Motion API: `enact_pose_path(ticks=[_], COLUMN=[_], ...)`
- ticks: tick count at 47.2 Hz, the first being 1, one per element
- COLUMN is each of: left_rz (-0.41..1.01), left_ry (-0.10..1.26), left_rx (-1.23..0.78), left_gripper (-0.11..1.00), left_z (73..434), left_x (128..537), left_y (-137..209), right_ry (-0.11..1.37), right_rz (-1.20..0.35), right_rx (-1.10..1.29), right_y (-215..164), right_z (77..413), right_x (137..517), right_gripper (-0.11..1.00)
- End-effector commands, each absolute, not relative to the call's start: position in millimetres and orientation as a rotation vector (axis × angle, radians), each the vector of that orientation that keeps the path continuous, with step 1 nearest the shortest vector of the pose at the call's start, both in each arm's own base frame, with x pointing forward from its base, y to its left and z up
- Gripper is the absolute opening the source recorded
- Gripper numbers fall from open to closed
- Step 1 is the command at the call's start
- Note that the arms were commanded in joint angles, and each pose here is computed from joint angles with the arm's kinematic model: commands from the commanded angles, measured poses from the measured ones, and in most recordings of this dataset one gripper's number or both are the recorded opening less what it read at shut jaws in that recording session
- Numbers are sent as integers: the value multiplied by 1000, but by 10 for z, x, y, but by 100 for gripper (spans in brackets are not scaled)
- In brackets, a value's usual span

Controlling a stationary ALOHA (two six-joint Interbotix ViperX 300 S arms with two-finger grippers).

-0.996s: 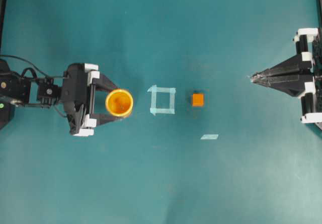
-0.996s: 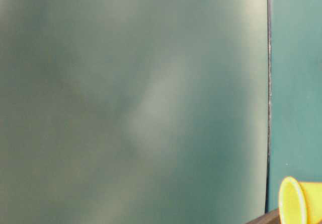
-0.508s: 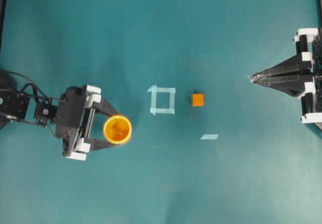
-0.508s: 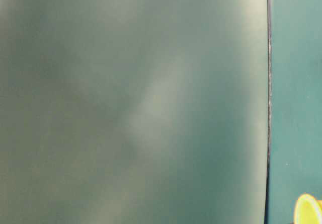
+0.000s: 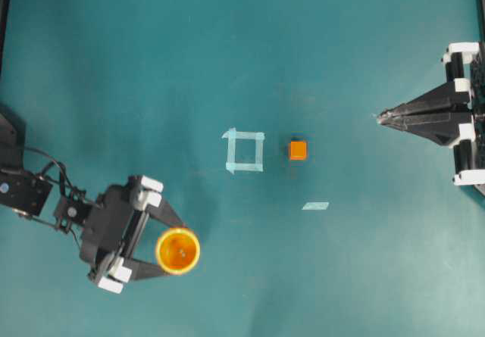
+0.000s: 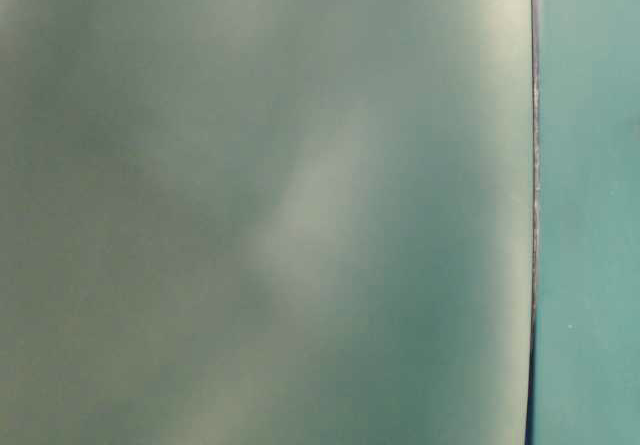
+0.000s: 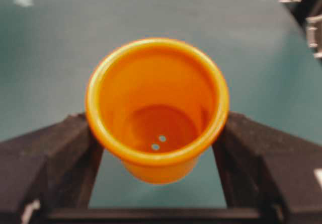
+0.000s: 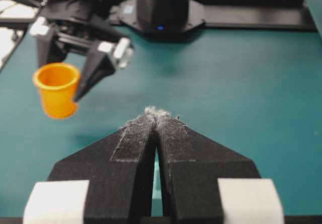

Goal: Move the cup forward with left arm.

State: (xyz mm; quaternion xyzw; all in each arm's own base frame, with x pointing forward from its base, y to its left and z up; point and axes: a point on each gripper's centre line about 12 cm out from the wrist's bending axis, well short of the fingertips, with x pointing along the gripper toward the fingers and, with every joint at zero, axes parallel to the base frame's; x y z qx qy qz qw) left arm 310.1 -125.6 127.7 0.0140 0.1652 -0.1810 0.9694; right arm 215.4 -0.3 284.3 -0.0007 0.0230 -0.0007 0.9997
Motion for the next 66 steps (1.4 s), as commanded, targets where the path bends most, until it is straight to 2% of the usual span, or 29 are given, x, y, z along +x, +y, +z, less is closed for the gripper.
enact_pose_path(ticks=[1, 13, 25, 66], left_rz=[-389, -449, -473, -481], left_ry=[313, 330, 335, 340], left_rx=[26, 29, 22, 28], left_gripper=[66, 66, 66, 66], left_z=[1365, 1354, 1352, 1337], left_x=[3165, 3143, 3092, 3071], left_y=[-1376, -1637, -1755, -1774], right_ry=[12, 14, 37, 37], right_rz=[-4, -2, -3, -4], right_rx=[-3, -5, -3, 0], right_y=[-10, -6, -6, -10], right_z=[2976, 2974, 2947, 2947], right_x=[2180, 2180, 2179, 2179], right_gripper=[0, 0, 0, 0])
